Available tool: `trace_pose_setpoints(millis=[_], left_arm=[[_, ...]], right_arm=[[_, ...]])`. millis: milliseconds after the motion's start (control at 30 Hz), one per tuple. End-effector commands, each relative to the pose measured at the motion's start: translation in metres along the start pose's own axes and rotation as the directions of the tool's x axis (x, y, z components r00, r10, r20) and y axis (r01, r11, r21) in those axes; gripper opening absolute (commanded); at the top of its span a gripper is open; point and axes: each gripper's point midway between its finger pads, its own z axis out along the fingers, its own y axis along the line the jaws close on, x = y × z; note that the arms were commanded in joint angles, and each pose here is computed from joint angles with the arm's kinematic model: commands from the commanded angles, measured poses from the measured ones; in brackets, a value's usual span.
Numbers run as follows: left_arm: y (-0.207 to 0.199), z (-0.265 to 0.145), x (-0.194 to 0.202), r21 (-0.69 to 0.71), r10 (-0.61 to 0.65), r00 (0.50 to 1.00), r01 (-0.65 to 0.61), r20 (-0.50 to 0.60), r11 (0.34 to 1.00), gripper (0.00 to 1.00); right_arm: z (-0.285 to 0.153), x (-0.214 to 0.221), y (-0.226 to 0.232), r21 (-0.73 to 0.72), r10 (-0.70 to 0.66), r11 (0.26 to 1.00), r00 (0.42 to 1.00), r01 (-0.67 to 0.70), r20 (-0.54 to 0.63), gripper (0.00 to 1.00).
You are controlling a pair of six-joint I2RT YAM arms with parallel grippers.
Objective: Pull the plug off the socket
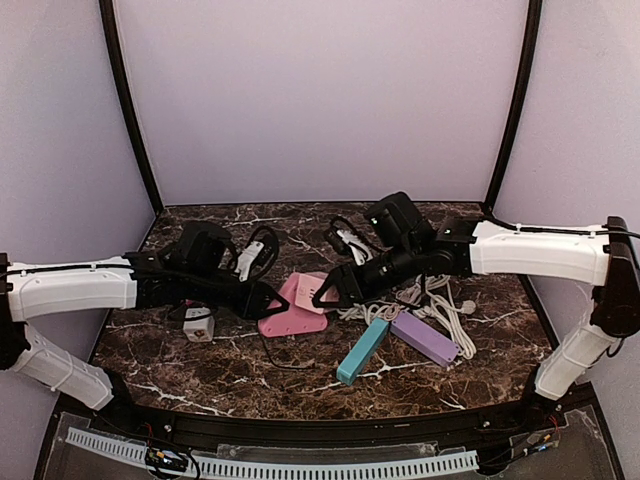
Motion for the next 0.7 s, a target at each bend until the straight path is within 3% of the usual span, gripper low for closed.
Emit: trace_pose_setpoints(millis=[0, 367, 667], left_arm=[[0.014, -0.010, 0.014, -0.055, -0.013, 0.999, 0.010, -0.042, 0.998, 0.01], [0.024, -0.006, 0.002, -0.125, -0.109, 0.994, 0.106, -0.017, 0.987, 0.01], [0.030, -0.028, -0.036, -0.140, -0.147, 0.985, 0.159, 0.090, 0.977, 0.01]], right_arm=[[-0.011, -0.017, -0.022, 0.069, 0.029, 0.997, 0.998, -0.033, 0.055, 0.00], [-0.016, -0.019, -0.018, 0.149, -0.008, 0.989, 0.995, -0.007, 0.102, 0.00], [-0.022, -0.014, 0.003, 0.231, -0.170, 0.964, 0.975, 0.134, 0.142, 0.00]])
